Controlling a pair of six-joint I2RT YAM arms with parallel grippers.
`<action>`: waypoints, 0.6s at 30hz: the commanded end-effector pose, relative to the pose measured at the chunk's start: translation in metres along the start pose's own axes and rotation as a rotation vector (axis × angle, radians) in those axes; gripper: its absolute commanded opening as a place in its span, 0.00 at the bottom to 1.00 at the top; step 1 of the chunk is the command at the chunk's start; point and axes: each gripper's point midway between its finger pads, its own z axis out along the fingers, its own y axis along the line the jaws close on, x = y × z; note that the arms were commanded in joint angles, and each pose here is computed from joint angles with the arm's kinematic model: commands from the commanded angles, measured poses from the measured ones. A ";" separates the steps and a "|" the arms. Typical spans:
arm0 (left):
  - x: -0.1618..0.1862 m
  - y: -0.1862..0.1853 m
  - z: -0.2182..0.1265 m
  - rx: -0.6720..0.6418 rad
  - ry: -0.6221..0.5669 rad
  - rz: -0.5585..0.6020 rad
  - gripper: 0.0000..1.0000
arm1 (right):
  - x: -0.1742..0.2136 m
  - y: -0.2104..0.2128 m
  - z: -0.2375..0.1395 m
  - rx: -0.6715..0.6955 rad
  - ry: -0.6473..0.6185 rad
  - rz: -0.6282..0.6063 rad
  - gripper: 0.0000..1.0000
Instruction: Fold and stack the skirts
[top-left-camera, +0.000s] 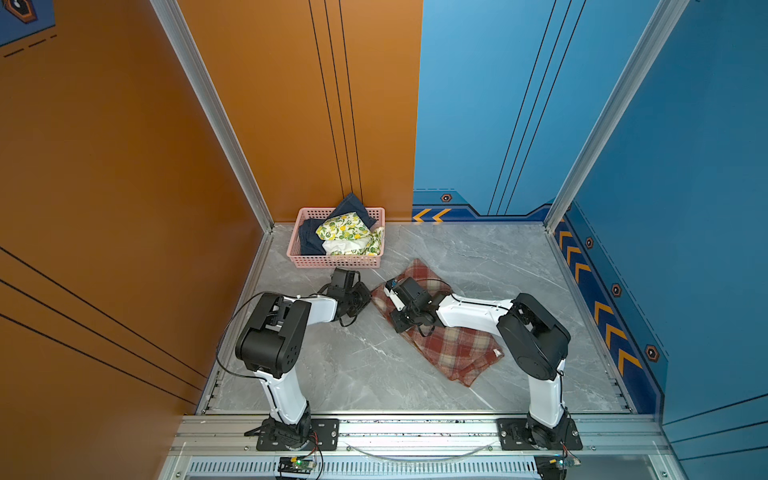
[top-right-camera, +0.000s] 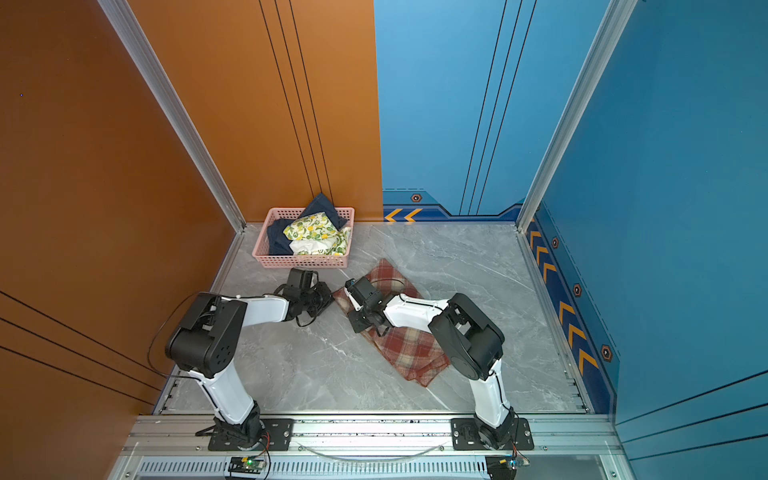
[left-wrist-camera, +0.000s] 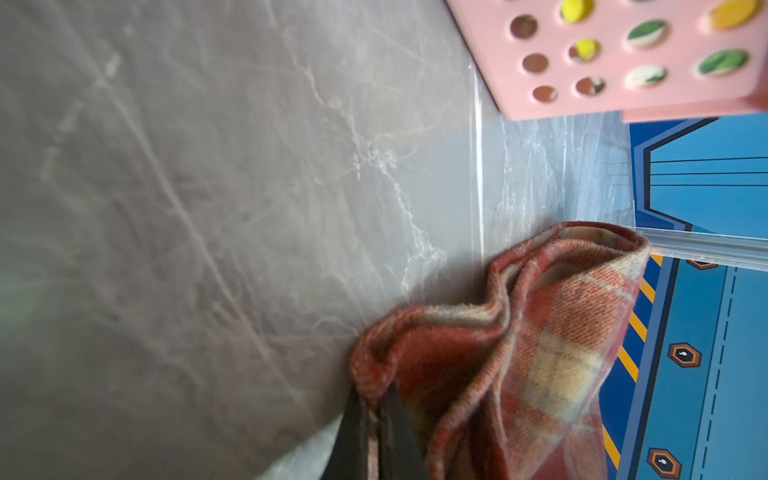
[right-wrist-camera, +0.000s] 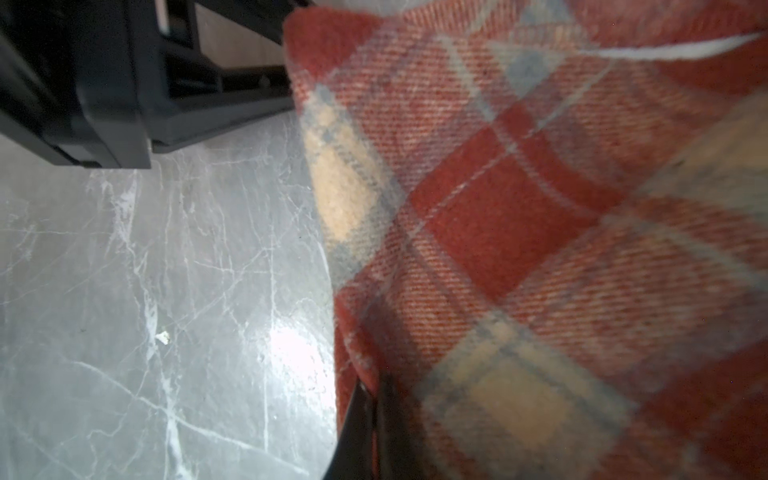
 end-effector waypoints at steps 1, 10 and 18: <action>0.000 0.008 -0.008 -0.014 -0.010 -0.030 0.00 | -0.006 0.010 -0.004 -0.041 -0.010 0.014 0.30; 0.005 0.027 -0.025 -0.024 -0.030 -0.084 0.00 | -0.031 0.007 -0.044 -0.047 -0.123 0.097 0.69; 0.017 0.054 -0.053 -0.029 -0.088 -0.147 0.00 | -0.016 -0.052 -0.094 0.127 -0.236 0.353 0.75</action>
